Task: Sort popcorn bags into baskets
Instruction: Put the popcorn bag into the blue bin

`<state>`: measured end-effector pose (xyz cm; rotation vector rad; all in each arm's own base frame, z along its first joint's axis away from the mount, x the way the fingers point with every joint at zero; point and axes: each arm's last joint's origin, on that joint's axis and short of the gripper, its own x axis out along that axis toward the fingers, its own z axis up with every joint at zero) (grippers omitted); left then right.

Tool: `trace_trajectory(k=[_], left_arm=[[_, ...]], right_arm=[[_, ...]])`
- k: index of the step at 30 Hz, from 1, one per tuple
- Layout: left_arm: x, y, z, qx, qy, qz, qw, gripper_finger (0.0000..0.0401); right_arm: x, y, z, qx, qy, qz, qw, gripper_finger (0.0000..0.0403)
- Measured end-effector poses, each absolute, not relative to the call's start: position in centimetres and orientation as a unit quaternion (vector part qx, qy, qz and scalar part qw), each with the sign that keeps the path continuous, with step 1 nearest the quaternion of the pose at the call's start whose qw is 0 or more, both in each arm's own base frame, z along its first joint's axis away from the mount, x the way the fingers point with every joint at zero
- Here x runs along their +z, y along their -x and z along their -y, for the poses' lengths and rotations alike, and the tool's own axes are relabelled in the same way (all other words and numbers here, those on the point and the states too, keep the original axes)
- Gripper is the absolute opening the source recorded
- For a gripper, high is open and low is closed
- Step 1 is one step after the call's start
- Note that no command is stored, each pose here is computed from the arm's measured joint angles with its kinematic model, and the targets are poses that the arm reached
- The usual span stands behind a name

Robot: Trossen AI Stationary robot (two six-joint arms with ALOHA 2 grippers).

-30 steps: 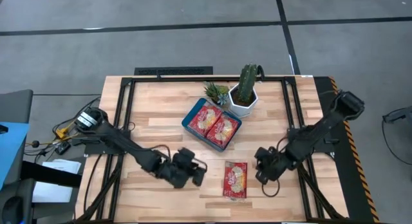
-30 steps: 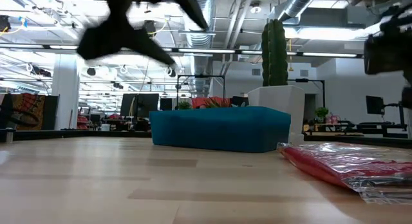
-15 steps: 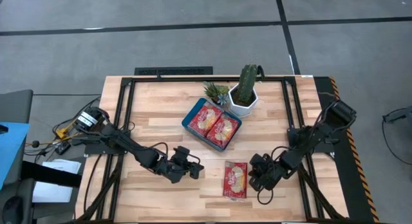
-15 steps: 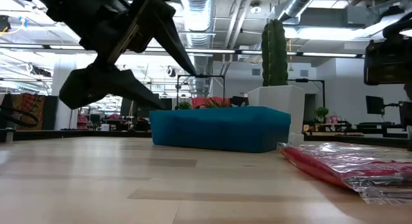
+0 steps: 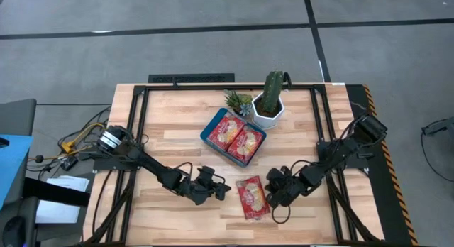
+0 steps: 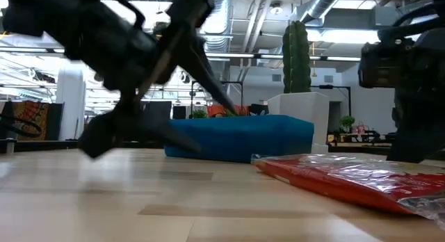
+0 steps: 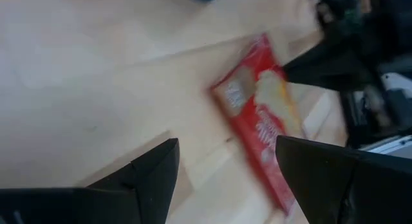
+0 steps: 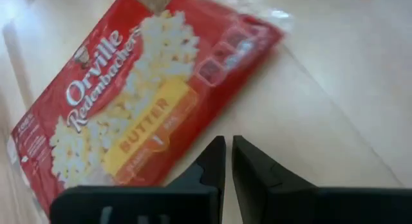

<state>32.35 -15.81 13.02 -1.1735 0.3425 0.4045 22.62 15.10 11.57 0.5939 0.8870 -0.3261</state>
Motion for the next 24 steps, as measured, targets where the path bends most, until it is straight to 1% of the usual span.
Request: trace_trajectory(k=[3,6,13,16,21,24], left_arm=[[11.8,-32.9,16.0,0.174,0.567,-0.156,0.79,0.0245],[11.3,-33.1,16.2,0.168,0.57,-0.155,0.789,0.0245],[11.1,-33.6,16.0,0.177,0.57,-0.18,0.782,0.0245],[11.2,-33.8,16.0,0.169,0.572,-0.193,0.779,0.0245],[11.2,-34.0,15.9,0.175,0.563,-0.206,0.781,0.0245],[11.2,-34.3,15.4,0.171,0.558,-0.218,0.782,0.0245]], right_arm=[[11.4,-24.0,-15.1,-0.146,-0.266,-0.436,0.847,0.0052],[11.5,-25.4,-15.1,-0.139,-0.252,-0.44,0.851,0.0052],[12.5,-27.3,-14.2,-0.128,-0.243,-0.425,0.863,0.0052],[12.6,-27.7,-13.8,-0.122,-0.24,-0.433,0.86,0.0052],[13.6,-27.4,-15.1,-0.092,-0.236,-0.427,0.868,0.0052],[13.8,-27.0,-16.0,-0.091,-0.237,-0.435,0.864,0.0052]])
